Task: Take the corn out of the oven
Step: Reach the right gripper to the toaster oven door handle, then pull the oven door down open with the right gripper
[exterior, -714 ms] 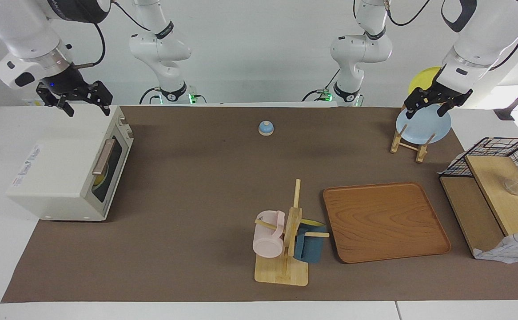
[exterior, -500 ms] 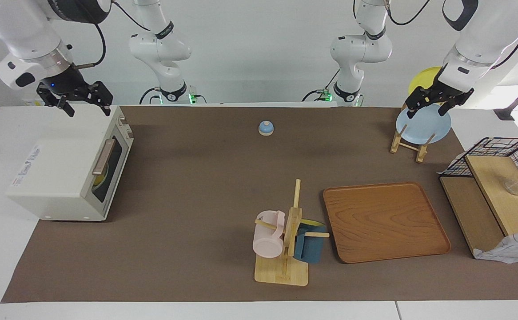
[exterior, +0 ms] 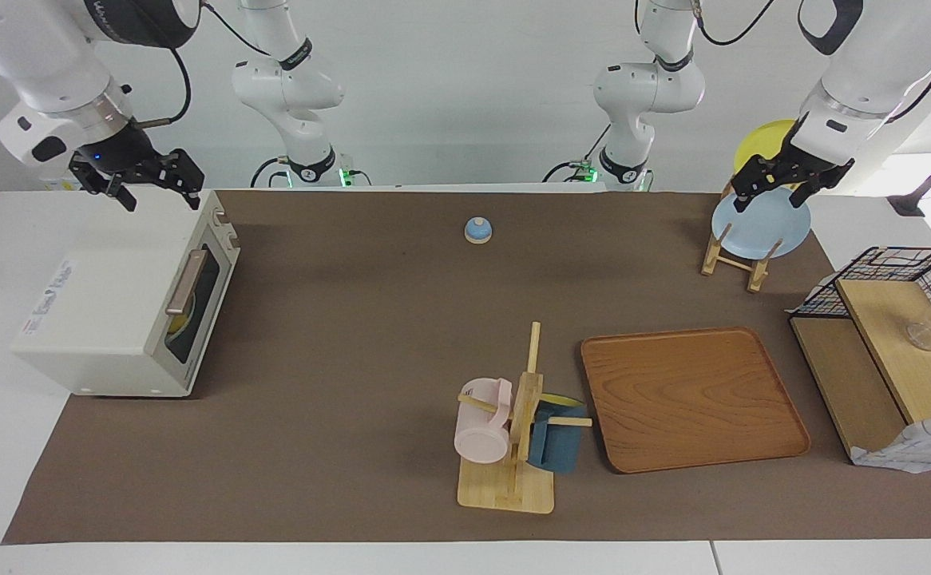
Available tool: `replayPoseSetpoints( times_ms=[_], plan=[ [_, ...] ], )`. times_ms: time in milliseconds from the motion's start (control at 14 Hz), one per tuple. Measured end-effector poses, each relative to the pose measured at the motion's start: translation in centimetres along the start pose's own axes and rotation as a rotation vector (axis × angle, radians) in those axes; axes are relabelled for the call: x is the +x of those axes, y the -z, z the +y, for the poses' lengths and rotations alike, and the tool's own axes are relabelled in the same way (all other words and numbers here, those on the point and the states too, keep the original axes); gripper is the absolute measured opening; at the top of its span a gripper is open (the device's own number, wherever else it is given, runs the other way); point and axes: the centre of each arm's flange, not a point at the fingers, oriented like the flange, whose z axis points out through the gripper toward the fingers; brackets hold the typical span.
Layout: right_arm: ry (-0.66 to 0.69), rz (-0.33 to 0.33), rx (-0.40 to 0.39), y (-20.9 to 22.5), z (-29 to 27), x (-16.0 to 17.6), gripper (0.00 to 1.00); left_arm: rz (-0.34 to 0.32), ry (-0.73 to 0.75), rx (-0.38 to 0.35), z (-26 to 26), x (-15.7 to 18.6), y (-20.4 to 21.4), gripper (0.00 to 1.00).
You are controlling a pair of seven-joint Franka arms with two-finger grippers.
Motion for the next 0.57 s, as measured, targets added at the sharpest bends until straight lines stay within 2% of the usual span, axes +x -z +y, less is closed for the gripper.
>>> replayPoseSetpoints(
  times_ms=[357, 571],
  plan=[
    [0.042, 0.086, -0.039, -4.4, 0.2, 1.6, 0.3, -0.001, 0.0, 0.0, 0.0, 0.0, 0.0, 1.0],
    [0.057, 0.064, -0.065, -9.1, 0.4, 3.3, 0.01, -0.001, 0.0, 0.0, 0.0, 0.0, 0.0, 1.0]
  ],
)
